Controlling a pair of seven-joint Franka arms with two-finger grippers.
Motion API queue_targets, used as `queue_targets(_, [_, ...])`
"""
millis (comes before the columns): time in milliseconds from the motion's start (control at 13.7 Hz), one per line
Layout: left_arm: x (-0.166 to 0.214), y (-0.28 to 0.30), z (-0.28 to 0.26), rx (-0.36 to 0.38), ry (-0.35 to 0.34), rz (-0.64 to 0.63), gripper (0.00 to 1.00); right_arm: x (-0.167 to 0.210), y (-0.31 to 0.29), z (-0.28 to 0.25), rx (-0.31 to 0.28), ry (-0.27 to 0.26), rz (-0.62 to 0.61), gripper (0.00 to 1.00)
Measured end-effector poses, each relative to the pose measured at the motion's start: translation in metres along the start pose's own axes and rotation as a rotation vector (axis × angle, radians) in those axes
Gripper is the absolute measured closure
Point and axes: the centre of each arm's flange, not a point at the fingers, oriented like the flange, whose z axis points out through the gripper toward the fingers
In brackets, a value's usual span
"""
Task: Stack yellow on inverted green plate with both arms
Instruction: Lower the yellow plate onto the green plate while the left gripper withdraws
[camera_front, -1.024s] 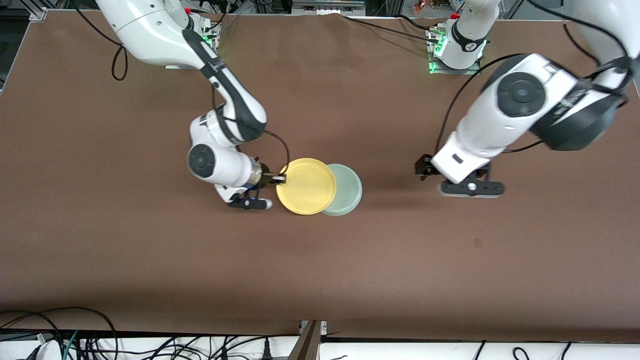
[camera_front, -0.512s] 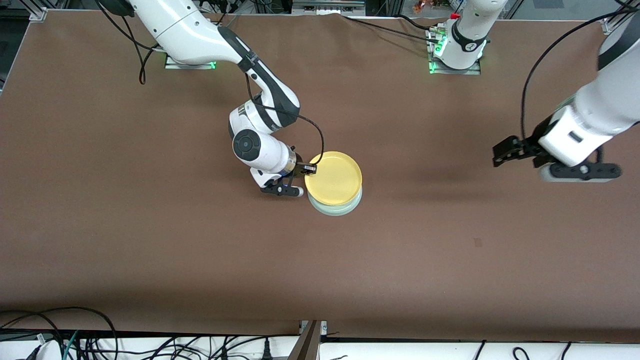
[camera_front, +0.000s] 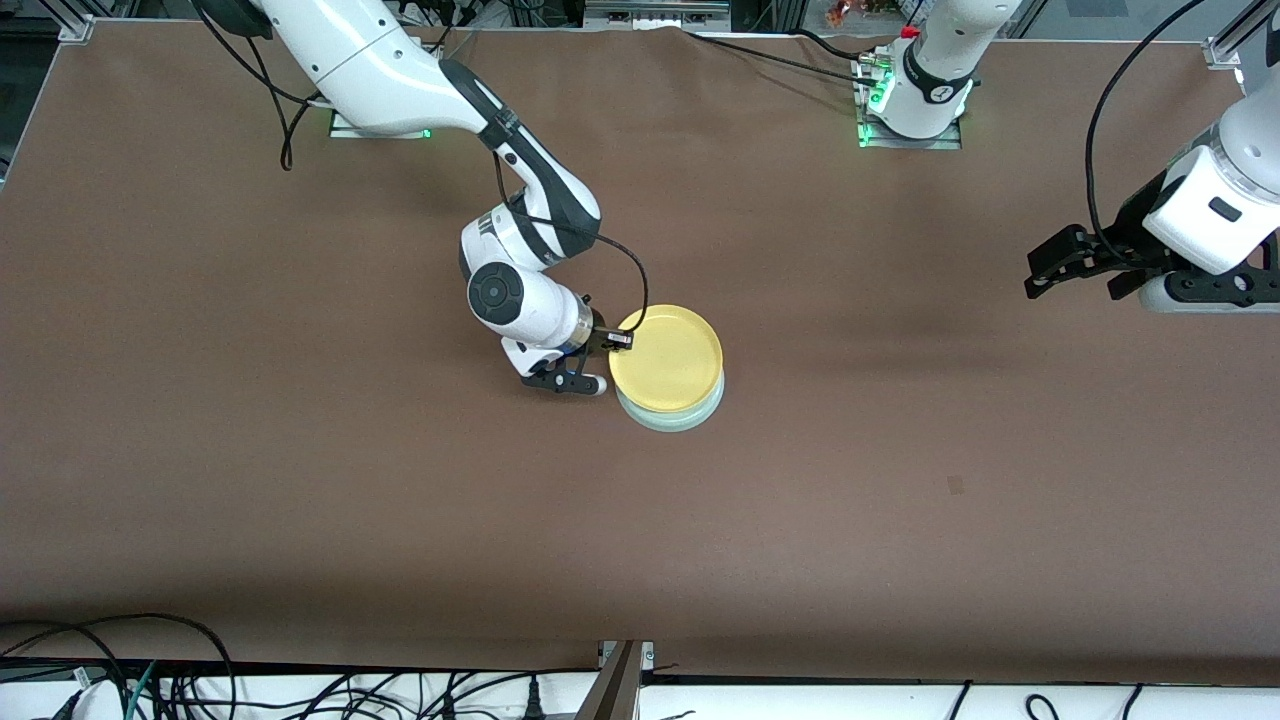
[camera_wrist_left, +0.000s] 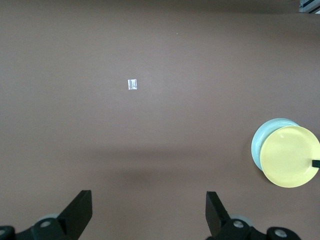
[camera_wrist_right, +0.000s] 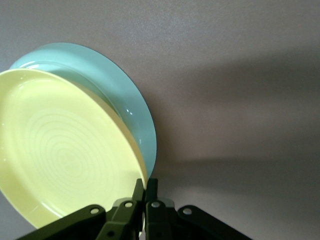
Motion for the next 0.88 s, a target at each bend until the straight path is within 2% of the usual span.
queue_targets(366, [0.006,0.02,-0.029,-0.034,0.007,0.04,0.0,0.0,-0.002,0.004,0.009,0.011,0.001,0.97])
queue_targets(512, [0.018,0.016,-0.034,-0.035,-0.045,0.06,0.0,0.0,-0.002,0.004,0.01,0.013,0.002,0.97])
queue_targets(659, [0.025,0.007,-0.044,-0.044,-0.07,0.065,0.0,0.0,-0.003,0.004,0.012,0.015,0.002,0.97])
queue_targets(878, [0.015,-0.013,-0.076,-0.023,-0.049,0.046,0.0,0.001,-0.005,0.004,0.017,0.02,0.013,0.97])
